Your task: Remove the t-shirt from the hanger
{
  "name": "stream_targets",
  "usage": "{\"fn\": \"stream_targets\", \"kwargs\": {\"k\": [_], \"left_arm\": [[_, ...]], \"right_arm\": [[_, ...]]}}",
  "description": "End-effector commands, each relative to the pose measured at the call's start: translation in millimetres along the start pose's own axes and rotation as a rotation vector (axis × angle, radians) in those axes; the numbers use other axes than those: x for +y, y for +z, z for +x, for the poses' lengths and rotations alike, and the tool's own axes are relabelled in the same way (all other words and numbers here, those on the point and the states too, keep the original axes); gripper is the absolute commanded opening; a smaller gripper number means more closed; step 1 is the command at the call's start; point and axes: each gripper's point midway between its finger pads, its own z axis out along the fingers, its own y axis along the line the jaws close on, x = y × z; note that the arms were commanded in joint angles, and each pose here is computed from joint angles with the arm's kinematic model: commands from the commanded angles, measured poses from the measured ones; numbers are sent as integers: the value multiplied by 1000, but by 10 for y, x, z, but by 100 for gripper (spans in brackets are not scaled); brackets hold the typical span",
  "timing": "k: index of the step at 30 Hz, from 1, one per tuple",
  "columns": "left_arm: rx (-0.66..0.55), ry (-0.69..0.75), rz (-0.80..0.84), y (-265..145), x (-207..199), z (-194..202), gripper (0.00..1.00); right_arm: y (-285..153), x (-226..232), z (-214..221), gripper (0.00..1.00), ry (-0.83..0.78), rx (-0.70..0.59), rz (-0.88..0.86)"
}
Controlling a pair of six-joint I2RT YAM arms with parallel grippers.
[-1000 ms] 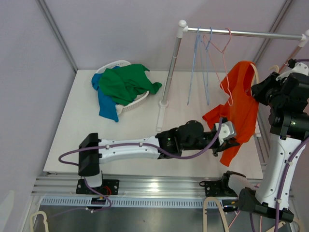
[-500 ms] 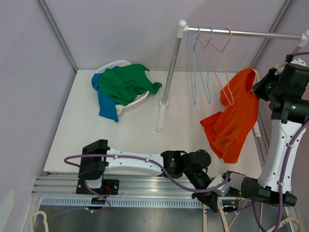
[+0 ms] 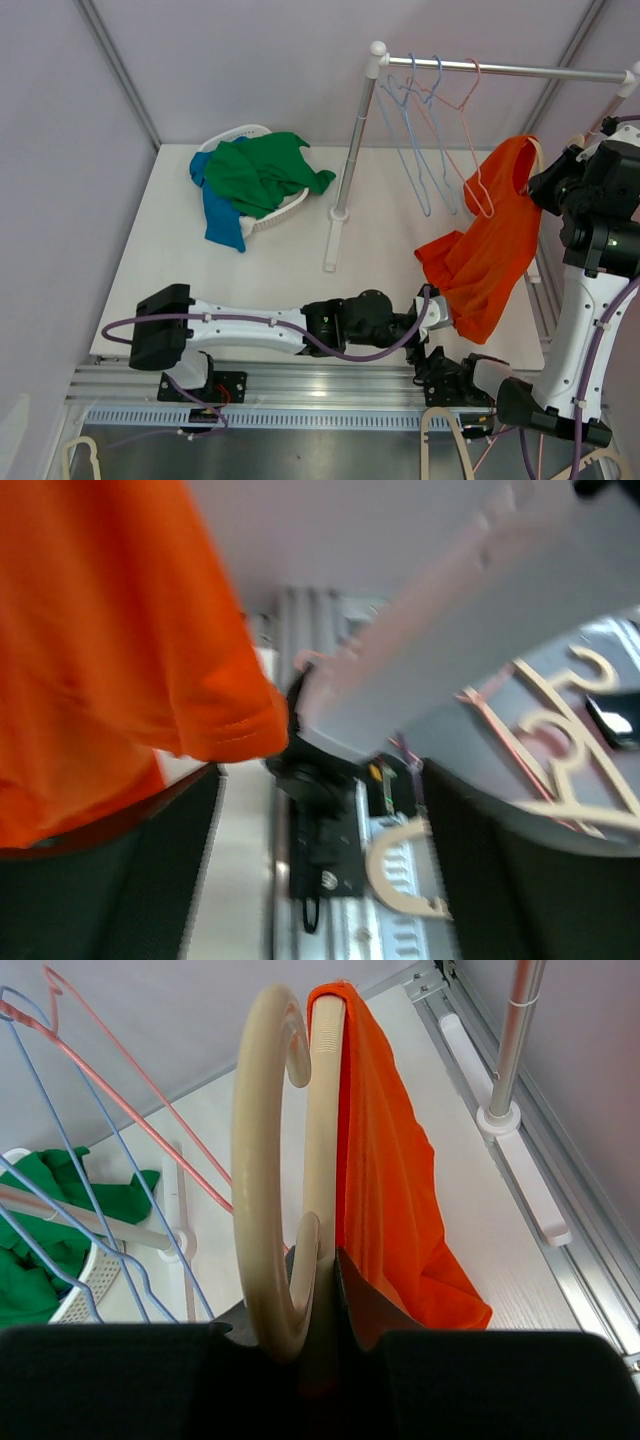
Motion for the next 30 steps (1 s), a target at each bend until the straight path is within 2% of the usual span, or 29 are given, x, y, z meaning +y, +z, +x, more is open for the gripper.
{"fn": "stream_targets", "kwargs": {"k": [1, 2, 3, 8, 13, 19, 20, 21, 22, 23, 26, 29, 30], "left_arm": [[-272, -21, -186, -180, 243, -665, 95], [-342, -31, -201, -214, 257, -826, 100], [-369, -41, -231, -241, 307, -874, 99], [-430, -59, -259, -200, 361, -1031, 99], [-408, -81, -372, -58, 590, -966, 100], [-366, -63, -404, 194, 672, -955, 100], [-340, -48, -405, 269, 684, -841, 95], [-345, -39, -388, 303, 654, -881, 84], [-324, -22, -372, 350, 643, -826, 62], [-311, -20, -359, 386, 622, -791, 1], [-323, -27, -347, 418, 607, -740, 1], [-356, 1, -286, 294, 447, -696, 1], [-383, 18, -246, 234, 294, -804, 1]], "right_arm": [[-127, 116, -205, 0, 7, -90, -48], [-129, 124, -211, 0, 8, -93, -52], [-123, 124, -210, 0, 8, -92, -52], [-139, 146, -227, 0, 10, -95, -60], [-191, 183, -261, 0, 16, -110, -73], [-177, 210, -260, 0, 22, -103, -82], [-175, 218, -260, 0, 23, -102, -85], [-175, 225, -258, 0, 24, -101, -88], [-172, 228, -252, 0, 25, -99, -89], [-173, 240, -251, 0, 25, -99, -94], [-158, 238, -244, 0, 23, -97, -89], [-120, 211, -254, 0, 13, -98, -74], [-105, 204, -261, 0, 12, -101, -70]]}}
